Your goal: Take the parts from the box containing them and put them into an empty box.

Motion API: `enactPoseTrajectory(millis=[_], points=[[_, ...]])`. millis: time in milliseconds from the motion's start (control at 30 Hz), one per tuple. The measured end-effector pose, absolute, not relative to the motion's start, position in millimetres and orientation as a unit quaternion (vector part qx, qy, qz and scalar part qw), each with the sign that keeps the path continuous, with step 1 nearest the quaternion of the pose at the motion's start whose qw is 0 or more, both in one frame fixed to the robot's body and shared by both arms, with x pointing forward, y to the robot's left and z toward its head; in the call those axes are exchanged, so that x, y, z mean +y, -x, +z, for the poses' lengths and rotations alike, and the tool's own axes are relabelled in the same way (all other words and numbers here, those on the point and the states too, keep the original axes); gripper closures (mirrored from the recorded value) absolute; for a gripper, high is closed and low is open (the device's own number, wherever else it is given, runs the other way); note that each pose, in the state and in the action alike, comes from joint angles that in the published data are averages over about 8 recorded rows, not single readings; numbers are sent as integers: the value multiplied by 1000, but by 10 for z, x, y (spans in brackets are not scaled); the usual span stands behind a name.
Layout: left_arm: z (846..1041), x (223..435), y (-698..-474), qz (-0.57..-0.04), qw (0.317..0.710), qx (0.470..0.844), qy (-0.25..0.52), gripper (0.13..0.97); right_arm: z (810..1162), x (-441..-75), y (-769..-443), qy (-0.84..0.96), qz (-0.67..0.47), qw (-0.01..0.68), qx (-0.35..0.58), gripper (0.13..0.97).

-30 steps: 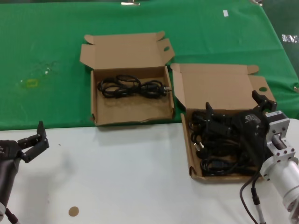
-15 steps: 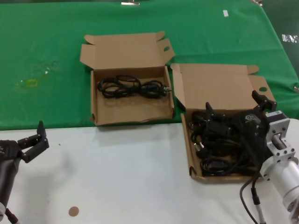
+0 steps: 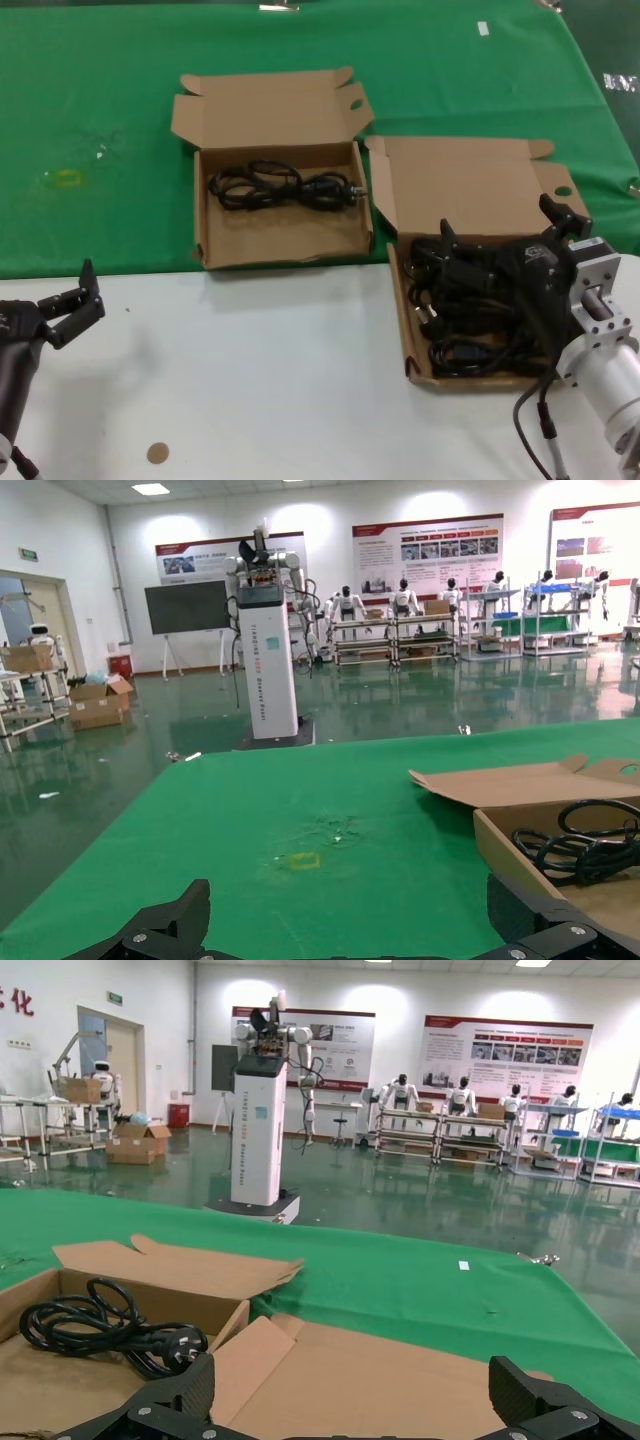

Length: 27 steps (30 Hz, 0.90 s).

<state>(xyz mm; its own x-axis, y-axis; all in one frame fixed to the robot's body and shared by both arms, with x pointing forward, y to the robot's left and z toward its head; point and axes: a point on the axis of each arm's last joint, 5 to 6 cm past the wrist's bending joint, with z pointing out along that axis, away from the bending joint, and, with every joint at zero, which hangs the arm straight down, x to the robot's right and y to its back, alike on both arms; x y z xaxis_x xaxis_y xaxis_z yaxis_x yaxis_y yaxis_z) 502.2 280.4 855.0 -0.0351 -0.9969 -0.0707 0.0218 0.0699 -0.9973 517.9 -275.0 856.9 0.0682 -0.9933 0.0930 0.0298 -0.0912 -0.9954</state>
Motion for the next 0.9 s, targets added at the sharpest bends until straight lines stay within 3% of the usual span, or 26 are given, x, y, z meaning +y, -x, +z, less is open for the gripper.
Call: enactPoseTrajectory(millis=[900], points=[[8550, 2804, -5022, -496, 513, 521, 468, 132, 8569, -2750, -5179, 533, -511, 500, 452, 130]])
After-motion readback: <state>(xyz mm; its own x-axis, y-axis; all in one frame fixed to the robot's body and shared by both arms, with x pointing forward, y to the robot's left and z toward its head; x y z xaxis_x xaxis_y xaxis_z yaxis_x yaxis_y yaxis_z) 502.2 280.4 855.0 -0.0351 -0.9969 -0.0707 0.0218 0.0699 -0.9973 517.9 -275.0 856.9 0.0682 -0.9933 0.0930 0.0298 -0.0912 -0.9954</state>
